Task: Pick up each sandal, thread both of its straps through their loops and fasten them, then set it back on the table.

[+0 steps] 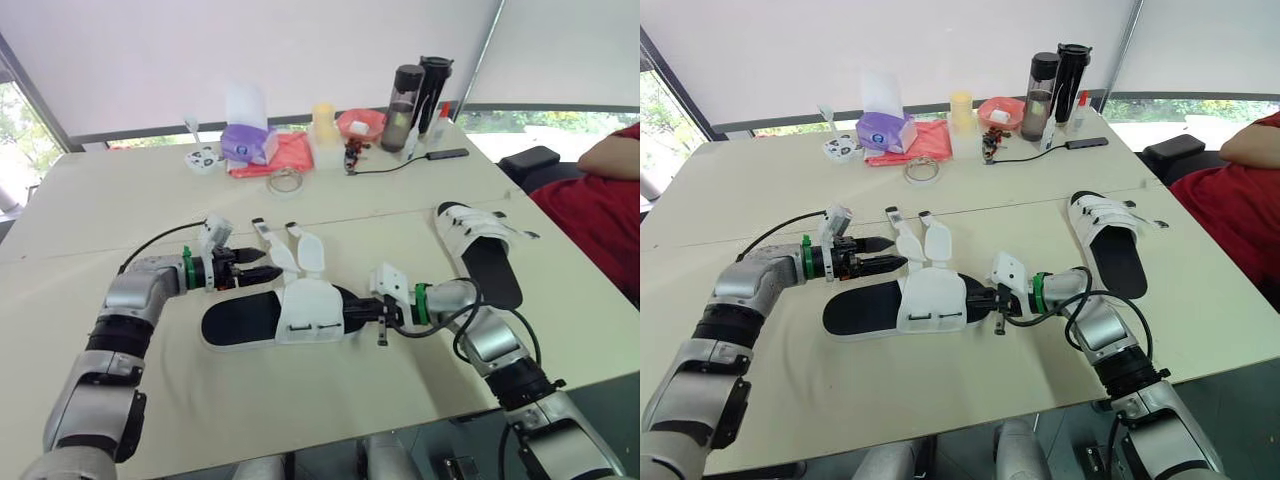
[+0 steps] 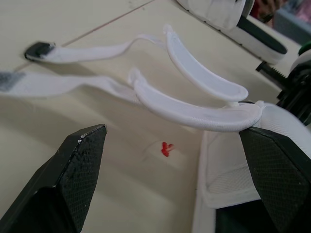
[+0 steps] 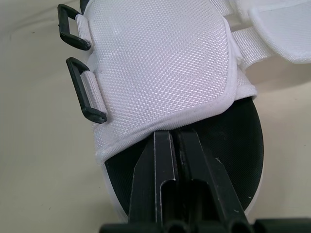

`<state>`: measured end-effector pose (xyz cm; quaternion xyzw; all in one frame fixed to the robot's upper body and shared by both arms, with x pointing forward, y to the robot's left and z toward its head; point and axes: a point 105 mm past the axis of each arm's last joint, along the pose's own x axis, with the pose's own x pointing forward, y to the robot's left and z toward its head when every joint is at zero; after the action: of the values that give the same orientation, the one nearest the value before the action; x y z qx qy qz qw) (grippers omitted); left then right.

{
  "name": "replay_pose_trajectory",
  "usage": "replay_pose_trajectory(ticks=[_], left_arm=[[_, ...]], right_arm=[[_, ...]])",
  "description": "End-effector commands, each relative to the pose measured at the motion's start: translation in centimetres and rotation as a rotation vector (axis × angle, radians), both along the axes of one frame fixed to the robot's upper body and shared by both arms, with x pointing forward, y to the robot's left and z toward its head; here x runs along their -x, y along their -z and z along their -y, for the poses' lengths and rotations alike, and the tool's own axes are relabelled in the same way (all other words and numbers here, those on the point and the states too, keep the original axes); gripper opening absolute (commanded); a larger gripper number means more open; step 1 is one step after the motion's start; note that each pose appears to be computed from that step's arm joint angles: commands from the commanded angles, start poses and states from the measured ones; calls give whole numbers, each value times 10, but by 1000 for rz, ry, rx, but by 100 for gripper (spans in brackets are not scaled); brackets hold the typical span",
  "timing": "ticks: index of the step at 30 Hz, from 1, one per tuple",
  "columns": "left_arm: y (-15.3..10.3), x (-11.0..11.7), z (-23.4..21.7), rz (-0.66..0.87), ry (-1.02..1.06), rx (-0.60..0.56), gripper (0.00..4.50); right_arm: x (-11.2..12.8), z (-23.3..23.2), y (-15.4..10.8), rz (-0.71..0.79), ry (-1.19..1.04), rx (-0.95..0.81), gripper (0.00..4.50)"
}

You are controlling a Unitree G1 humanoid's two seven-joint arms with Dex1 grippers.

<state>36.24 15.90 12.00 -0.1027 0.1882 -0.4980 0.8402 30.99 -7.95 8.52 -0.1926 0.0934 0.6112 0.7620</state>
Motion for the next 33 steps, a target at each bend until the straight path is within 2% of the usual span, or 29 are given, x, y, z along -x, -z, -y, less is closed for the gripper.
replay_pose_trajectory(ticks=[1, 5, 12, 17, 23, 29, 32, 33], left_arm=[[-12, 6, -7, -71, 23, 92, 450], [-15, 13, -6, -114, 52, 137, 450], [-12, 2, 12, -175, 6, 248, 450], [-13, -22, 26, -195, -98, 350, 450], [-7, -49, 25, -223, -260, 416, 450], [-6, -64, 16, -183, -377, 421, 450], [-10, -66, 17, -145, -370, 416, 381], [-12, -66, 19, -126, -356, 408, 334]], right_arm=[[6, -2, 16, -37, 6, 41, 11], [6, -2, 16, -36, 16, 39, 11], [6, -2, 17, -35, 22, 37, 11], [5, -3, 18, -36, 24, 38, 11], [5, -5, 20, -36, 22, 39, 11], [5, -5, 20, -31, 25, 39, 11], [5, -6, 20, -29, 26, 39, 4], [5, -5, 20, -28, 27, 39, 4]])
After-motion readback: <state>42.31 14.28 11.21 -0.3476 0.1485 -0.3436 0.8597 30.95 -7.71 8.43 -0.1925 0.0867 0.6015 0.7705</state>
